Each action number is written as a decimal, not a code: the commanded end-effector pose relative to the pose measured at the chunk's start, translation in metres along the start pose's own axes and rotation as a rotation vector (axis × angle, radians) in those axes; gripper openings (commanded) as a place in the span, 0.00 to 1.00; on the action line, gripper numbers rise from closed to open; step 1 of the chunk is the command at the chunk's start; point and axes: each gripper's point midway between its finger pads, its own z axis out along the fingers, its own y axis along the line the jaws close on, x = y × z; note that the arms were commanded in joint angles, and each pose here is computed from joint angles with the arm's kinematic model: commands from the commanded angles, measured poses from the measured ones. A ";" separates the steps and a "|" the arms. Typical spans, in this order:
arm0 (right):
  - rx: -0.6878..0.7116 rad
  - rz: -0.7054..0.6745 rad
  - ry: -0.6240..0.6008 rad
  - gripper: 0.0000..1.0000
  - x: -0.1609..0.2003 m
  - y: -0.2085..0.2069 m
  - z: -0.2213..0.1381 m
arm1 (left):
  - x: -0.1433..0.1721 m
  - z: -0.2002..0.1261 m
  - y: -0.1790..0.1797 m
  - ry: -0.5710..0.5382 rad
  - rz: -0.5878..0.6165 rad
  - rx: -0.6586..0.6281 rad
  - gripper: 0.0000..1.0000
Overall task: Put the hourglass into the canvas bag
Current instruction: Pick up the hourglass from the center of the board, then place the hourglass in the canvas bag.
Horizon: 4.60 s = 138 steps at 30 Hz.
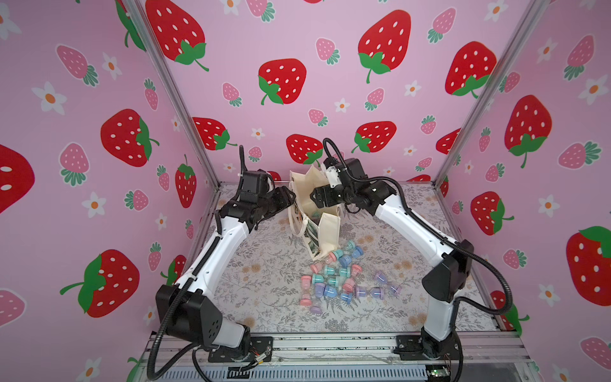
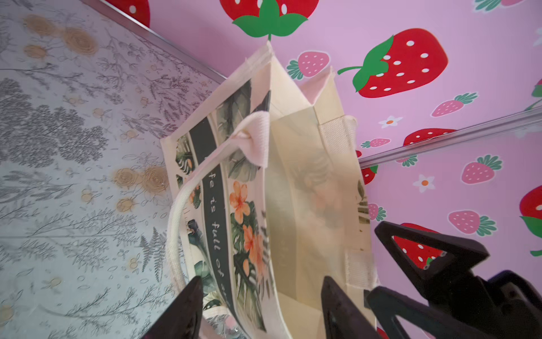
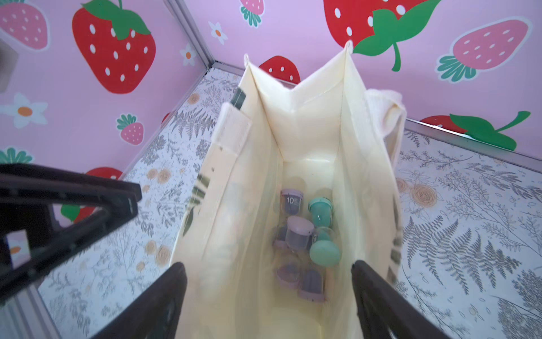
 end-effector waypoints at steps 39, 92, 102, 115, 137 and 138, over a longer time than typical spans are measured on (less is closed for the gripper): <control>-0.194 0.043 0.249 0.99 0.249 0.013 -0.009 | 0.289 0.017 0.092 0.377 0.191 -0.357 0.69; -0.156 0.046 0.100 0.99 0.212 0.005 -0.035 | 0.236 0.014 0.112 0.145 0.197 -0.465 0.31; -0.168 0.059 0.043 0.99 0.186 0.005 -0.053 | 0.181 -0.031 0.088 0.025 0.237 -0.400 0.30; -0.087 0.122 -0.020 0.99 0.142 -0.024 -0.089 | 0.052 -0.083 -0.051 -0.197 0.333 -0.073 0.29; -0.037 0.181 -0.074 0.99 0.117 -0.063 -0.096 | -0.044 0.067 -0.119 -0.254 0.375 -0.137 0.27; -0.036 0.183 -0.072 0.99 0.118 -0.064 -0.095 | -0.042 0.075 -0.117 -0.240 0.377 -0.137 0.27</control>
